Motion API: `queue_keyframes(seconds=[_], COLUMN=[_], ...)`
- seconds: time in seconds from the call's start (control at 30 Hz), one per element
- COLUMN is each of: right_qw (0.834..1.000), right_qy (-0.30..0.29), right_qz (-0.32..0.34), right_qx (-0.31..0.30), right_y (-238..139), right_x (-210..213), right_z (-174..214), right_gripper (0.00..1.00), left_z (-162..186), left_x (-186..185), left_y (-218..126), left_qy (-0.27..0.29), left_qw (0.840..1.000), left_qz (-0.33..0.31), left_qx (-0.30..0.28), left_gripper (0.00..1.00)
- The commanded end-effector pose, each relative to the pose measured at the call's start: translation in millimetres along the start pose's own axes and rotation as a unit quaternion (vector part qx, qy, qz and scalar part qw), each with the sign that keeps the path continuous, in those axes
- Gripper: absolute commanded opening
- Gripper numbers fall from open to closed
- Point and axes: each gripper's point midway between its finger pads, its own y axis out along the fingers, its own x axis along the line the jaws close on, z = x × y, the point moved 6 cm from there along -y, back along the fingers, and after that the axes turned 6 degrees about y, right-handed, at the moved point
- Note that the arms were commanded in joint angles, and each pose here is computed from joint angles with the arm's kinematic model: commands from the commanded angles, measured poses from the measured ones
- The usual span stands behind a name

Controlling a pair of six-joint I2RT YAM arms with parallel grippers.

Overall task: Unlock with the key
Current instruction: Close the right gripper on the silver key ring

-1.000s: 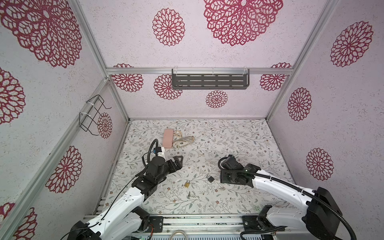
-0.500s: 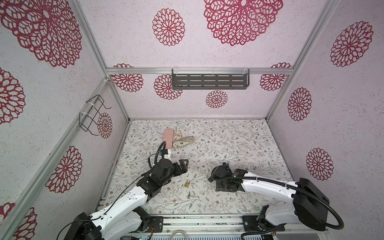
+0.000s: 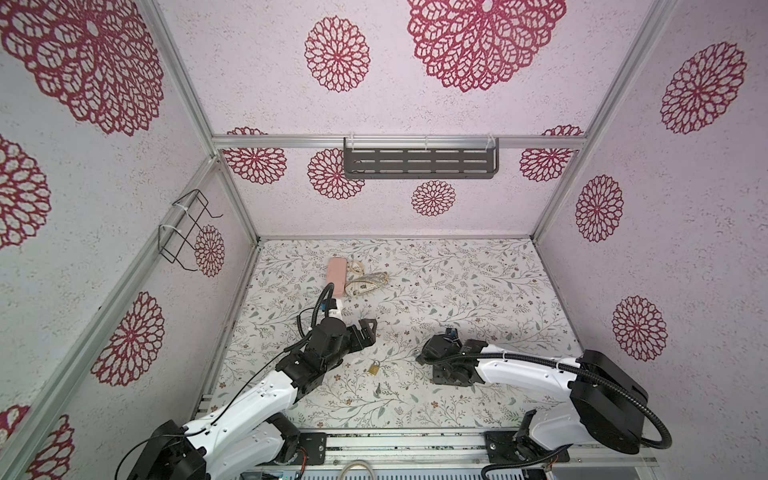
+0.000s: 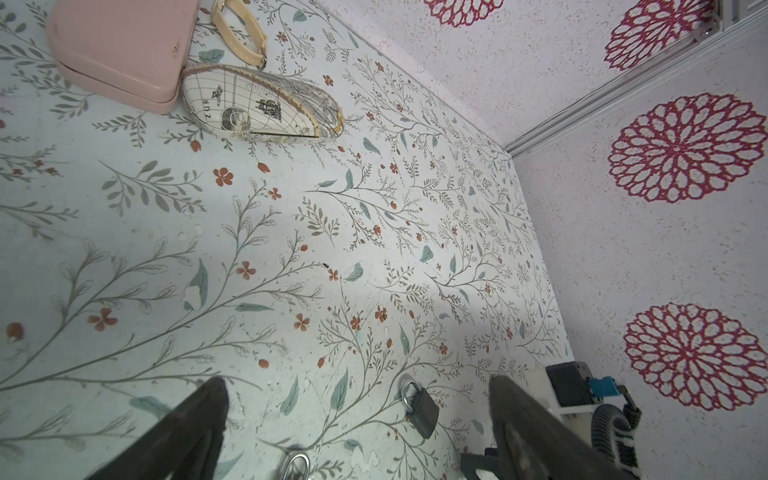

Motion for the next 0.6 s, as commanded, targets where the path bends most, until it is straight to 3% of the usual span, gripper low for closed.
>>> queue_keyframes(seconds=[0.0, 0.57], right_qw=[1.000, 0.999], right_qy=[0.002, -0.012], right_qz=[0.008, 0.040], right_qx=[-0.014, -0.010], right_y=[-0.4, 8.9], right_x=[0.7, -5.1], right_z=[-3.2, -1.3], right_gripper=[0.47, 0.33], left_z=[-9.8, -8.3], left_x=[-10.6, -16.0], left_y=[0.1, 9.0], left_qy=[-0.004, -0.006], left_qw=[1.000, 1.000], left_qz=[0.013, 0.025], left_qx=[-0.018, -0.006], left_gripper=[1.00, 1.00])
